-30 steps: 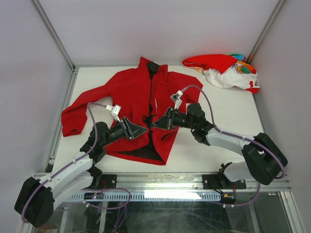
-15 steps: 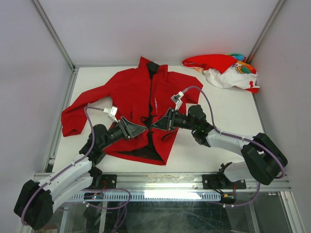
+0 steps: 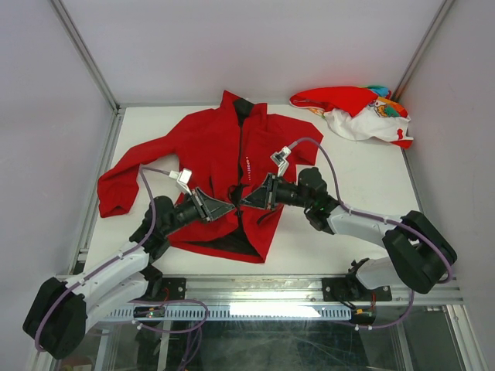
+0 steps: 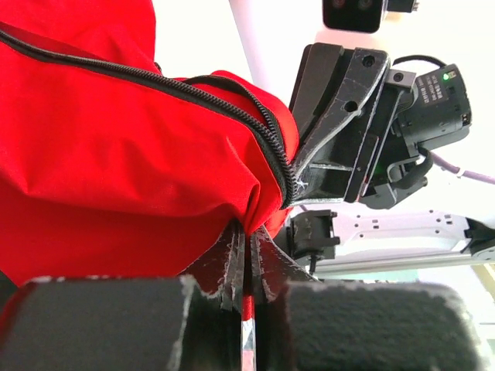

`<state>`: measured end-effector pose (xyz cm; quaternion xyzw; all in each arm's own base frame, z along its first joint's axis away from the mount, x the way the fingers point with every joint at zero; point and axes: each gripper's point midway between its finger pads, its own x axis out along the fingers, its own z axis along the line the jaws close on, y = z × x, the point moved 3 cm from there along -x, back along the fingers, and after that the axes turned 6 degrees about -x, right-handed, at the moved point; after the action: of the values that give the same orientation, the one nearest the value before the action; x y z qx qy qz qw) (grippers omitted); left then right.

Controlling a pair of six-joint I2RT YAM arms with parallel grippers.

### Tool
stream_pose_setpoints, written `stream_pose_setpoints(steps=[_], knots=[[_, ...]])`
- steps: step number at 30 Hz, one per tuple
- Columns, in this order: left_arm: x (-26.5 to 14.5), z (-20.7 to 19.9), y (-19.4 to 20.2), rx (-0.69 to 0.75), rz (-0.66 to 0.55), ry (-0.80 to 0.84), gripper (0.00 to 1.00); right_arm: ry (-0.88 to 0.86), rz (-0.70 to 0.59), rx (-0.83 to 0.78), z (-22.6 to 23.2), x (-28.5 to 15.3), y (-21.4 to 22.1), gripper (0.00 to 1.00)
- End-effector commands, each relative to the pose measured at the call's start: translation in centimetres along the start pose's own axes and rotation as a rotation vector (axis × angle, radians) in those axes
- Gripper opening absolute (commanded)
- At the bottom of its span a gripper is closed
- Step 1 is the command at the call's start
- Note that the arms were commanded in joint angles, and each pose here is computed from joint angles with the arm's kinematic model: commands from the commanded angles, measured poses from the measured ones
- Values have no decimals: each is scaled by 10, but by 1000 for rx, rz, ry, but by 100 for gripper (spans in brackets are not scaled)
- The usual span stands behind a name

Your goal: Zip up the jacket

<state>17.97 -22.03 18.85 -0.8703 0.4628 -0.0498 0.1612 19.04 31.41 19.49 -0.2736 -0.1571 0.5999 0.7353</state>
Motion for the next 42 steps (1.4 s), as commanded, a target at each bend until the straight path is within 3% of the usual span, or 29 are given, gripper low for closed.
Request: stream_pose_setpoints(steps=[1, 12, 22, 29, 34, 42], knots=[[4, -28, 2, 134, 80, 98, 0, -53, -25, -48, 16, 2, -13, 0], [3, -29, 29, 230, 367, 141, 0, -72, -17, -178, 16, 1, -39, 0], [-2, -29, 38, 243, 442, 173, 0, -75, -70, -231, 8, -8, -62, 0], [5, -29, 28, 257, 382, 141, 0, -128, 30, -224, 4, -7, -39, 0], [12, -23, 28, 261, 427, 109, 0, -164, 60, -252, 10, -14, -30, 0], [13, -3, 41, 243, 512, 28, 0, -131, 6, -385, 24, -9, -73, 0]])
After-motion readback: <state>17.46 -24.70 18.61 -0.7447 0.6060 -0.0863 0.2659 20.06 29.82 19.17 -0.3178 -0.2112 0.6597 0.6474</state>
